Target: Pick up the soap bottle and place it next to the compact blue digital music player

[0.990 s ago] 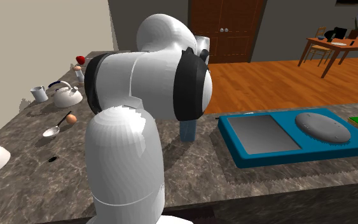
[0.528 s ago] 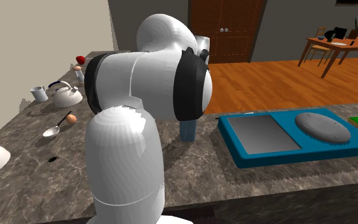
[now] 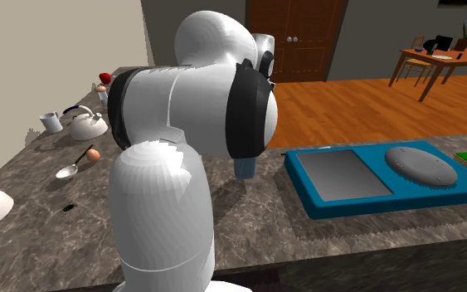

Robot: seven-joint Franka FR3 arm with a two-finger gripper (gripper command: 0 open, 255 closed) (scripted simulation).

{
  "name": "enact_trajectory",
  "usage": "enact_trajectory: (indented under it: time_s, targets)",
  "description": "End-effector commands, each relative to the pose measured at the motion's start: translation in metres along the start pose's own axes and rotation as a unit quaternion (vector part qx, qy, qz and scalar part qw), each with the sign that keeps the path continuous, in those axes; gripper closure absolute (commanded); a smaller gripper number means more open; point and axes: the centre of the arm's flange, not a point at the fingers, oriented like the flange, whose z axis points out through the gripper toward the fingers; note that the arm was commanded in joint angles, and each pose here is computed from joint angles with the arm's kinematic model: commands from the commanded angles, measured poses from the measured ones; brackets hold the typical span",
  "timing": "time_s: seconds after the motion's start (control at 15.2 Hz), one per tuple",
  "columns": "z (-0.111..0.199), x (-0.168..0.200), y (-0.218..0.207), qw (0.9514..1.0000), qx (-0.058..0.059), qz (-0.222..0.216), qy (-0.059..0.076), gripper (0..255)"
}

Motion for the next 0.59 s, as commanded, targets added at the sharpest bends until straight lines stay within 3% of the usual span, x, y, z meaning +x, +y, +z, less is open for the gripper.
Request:
enact_trajectory:
  time_s: [0.0,0.53]
  targets:
    - [-0.012,-0.002,0.000,1.0000,0.000,0.000,0.000,255]
    - [-0.054,-0.004,-0.004,1.0000,0.000,0.000,0.000,255]
